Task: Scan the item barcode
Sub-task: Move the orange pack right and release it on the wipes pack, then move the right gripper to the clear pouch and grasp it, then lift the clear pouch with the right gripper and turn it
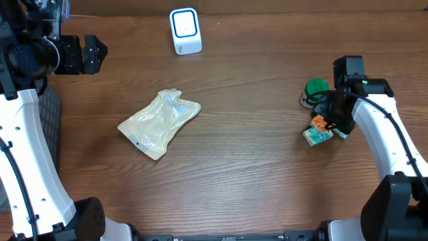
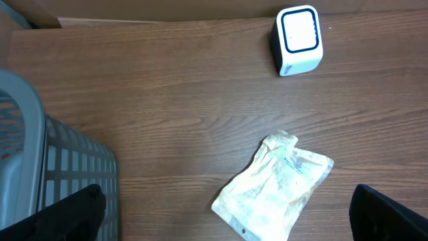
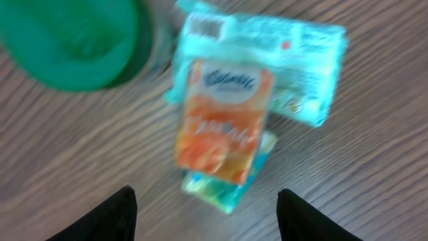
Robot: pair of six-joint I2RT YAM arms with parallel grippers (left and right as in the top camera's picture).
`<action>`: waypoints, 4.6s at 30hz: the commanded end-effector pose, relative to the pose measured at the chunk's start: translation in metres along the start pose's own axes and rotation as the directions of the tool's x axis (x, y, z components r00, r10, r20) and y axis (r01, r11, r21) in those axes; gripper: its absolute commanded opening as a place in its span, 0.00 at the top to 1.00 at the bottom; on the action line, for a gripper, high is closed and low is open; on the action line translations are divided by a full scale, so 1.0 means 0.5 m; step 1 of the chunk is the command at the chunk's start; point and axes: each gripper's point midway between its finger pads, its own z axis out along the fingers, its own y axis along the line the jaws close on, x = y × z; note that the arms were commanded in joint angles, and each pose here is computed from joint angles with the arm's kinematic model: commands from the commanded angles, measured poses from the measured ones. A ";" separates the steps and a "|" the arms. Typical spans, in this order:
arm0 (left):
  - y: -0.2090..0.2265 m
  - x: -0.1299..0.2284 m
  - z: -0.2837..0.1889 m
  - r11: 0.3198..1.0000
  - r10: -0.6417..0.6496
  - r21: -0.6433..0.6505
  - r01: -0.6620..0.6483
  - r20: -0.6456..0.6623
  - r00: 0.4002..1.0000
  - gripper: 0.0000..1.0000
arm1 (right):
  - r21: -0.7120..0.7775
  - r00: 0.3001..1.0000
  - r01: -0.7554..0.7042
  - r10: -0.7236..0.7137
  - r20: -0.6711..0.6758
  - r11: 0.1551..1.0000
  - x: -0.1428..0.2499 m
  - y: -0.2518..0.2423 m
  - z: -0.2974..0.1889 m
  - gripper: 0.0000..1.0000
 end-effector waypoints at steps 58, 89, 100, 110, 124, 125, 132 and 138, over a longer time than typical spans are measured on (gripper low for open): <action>-0.001 -0.002 -0.003 1.000 0.012 0.008 -0.012 0.007 1.000 0.01 | -0.660 0.894 0.340 -0.447 0.007 0.670 0.567 0.749 0.200 0.27; -0.001 -0.002 -0.003 1.000 0.012 0.008 -0.012 0.007 1.000 0.00 | -0.399 0.733 0.665 -0.653 0.189 0.631 0.318 0.596 -0.051 0.96; -0.001 -0.002 -0.003 1.000 0.012 0.008 -0.012 0.007 1.000 0.01 | 0.289 0.718 0.630 -0.682 0.138 0.721 0.180 0.334 -0.098 0.96; -0.001 -0.002 -0.003 1.000 0.012 0.008 -0.013 0.007 1.000 0.00 | 0.553 0.609 0.619 -0.785 0.110 0.558 0.166 0.321 -0.057 0.96; -0.001 -0.002 -0.003 1.000 0.012 0.008 -0.012 0.007 1.000 0.00 | 0.315 0.267 0.907 -0.960 0.085 0.280 0.455 0.465 -0.018 0.20; -0.001 -0.002 -0.003 1.000 0.012 0.008 -0.012 0.007 1.000 0.01 | 0.275 0.256 0.922 -0.962 0.097 0.273 0.484 0.476 -0.020 0.20; -0.001 -0.002 -0.003 1.000 0.012 0.008 -0.012 0.007 1.000 0.01 | 0.149 0.352 0.918 -0.929 0.116 0.367 0.448 0.508 -0.073 0.20; -0.001 -0.002 -0.003 1.000 0.012 0.008 -0.012 0.007 1.000 0.00 | -0.005 0.445 0.895 -0.893 0.064 0.446 0.313 0.496 -0.093 0.24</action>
